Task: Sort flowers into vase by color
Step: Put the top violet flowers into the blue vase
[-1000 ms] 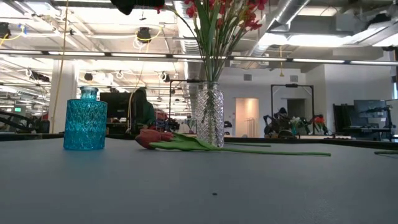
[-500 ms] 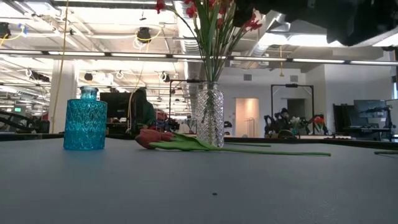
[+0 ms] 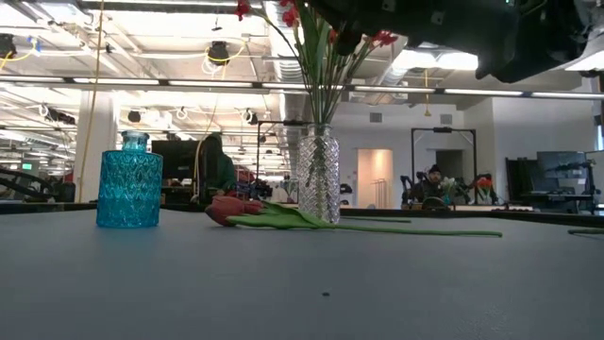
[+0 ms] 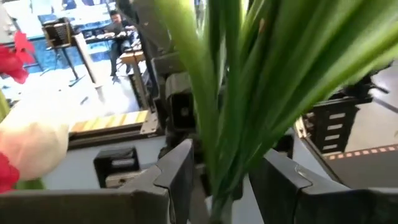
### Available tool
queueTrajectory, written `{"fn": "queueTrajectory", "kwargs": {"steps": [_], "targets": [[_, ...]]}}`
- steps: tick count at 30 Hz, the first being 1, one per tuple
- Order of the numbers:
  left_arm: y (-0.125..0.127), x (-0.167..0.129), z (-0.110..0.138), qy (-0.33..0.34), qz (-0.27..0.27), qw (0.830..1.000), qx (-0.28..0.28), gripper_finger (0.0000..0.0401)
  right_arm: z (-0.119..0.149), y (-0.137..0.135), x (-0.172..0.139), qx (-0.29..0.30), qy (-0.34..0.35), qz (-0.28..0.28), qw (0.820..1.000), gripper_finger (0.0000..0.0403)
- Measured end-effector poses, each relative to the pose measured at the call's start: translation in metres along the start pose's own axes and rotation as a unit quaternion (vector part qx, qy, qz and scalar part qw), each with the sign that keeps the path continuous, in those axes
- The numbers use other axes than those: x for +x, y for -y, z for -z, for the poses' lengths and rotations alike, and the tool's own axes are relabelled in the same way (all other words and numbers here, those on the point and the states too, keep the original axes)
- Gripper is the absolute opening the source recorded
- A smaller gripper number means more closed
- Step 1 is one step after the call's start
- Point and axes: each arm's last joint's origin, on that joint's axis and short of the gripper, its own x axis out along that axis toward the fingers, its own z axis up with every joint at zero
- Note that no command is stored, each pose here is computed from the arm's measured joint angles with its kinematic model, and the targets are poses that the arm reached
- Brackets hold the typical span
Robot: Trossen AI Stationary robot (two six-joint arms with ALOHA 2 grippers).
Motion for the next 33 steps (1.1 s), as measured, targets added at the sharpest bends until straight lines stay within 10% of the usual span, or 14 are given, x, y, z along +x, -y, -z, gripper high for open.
{"fn": "queueTrajectory", "kwargs": {"steps": [18, 33], "targets": [[0.005, -0.007, -0.004, 0.003, -0.008, 1.0, 0.015, 0.0019, -0.005, -0.004, -0.001, -0.022, 0.012, 0.006, 1.0, 0.0047], [-0.022, -0.057, -0.017, -0.074, -0.062, 0.995, -0.033, 0.0003, -0.019, 0.001, -0.013, -0.049, -0.14, -0.02, 0.989, 0.0243]]}}
